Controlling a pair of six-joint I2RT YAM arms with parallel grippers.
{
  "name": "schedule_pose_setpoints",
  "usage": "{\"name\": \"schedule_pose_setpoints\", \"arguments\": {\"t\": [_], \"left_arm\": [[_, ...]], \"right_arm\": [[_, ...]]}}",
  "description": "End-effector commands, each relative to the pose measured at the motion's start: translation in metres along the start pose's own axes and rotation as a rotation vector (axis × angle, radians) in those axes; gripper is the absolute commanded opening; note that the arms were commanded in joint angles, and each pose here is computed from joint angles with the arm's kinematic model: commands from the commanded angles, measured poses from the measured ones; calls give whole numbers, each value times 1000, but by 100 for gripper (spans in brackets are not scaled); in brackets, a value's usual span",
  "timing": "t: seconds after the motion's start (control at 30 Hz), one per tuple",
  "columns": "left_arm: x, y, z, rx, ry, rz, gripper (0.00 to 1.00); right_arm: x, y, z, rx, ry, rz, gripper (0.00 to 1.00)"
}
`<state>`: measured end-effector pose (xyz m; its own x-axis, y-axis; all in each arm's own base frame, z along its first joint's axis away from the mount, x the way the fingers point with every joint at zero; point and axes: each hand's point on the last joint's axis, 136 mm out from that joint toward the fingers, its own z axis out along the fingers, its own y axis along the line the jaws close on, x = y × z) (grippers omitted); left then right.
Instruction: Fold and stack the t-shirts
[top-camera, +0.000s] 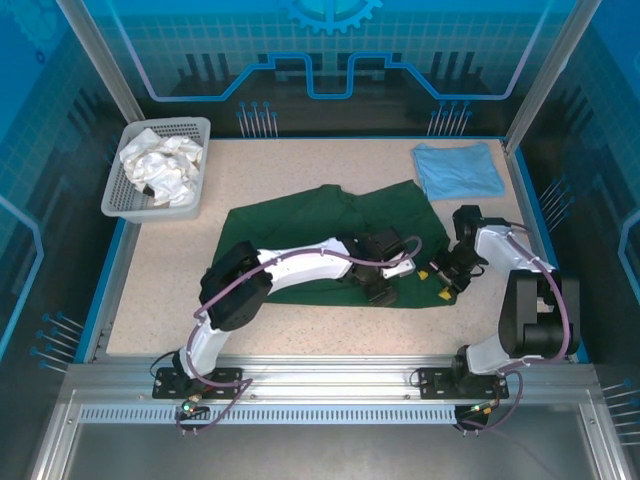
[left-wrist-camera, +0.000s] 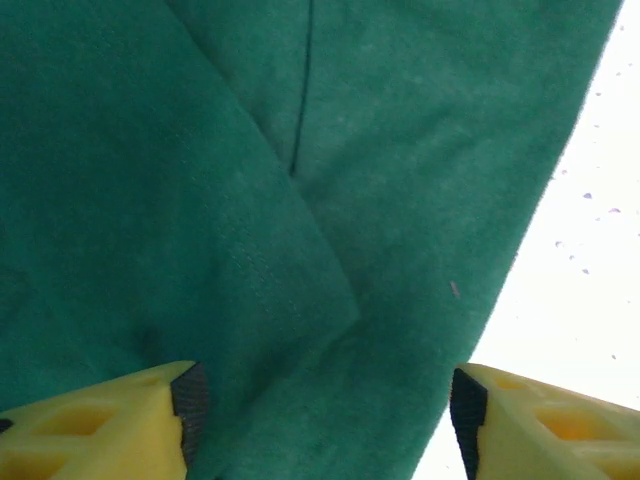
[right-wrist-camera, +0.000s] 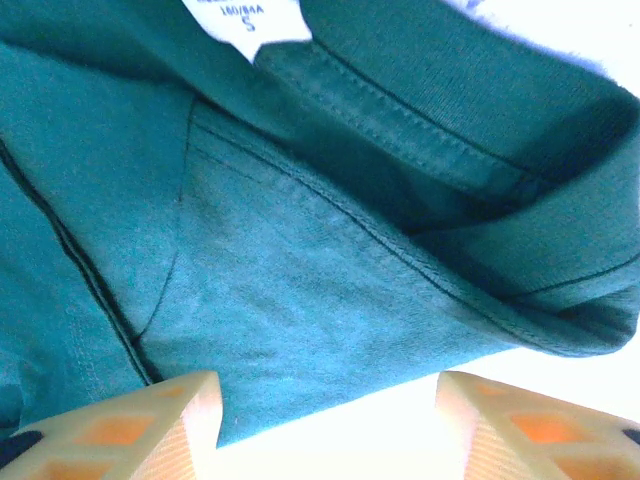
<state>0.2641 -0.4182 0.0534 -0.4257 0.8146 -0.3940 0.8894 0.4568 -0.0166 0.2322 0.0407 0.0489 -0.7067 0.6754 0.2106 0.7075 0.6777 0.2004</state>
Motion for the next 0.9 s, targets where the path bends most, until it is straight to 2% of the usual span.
{"name": "schedule_pose_setpoints", "arguments": {"t": [0.0,0.2,0.4,0.57,0.73,0.87], "left_arm": [[7,9,8,-48,51,9,64],[10,15,18,-77,70,-2,51],[7,20,16,-94,59,-31,24],[3,30,6,-97,31,-86,22],[2,48,-2,-98,3,-148,8],[3,63,-4,-64,-10,-229,8]], "right_arm": [[7,-3,5,-26,20,-8,59],[6,-14,14,28,30,-7,57],[6,-17,22,49,52,1,56],[6,-24,29,91,78,15,55],[5,-28,34,115,84,33,53],[5,-33,37,142,94,47,53]]}}
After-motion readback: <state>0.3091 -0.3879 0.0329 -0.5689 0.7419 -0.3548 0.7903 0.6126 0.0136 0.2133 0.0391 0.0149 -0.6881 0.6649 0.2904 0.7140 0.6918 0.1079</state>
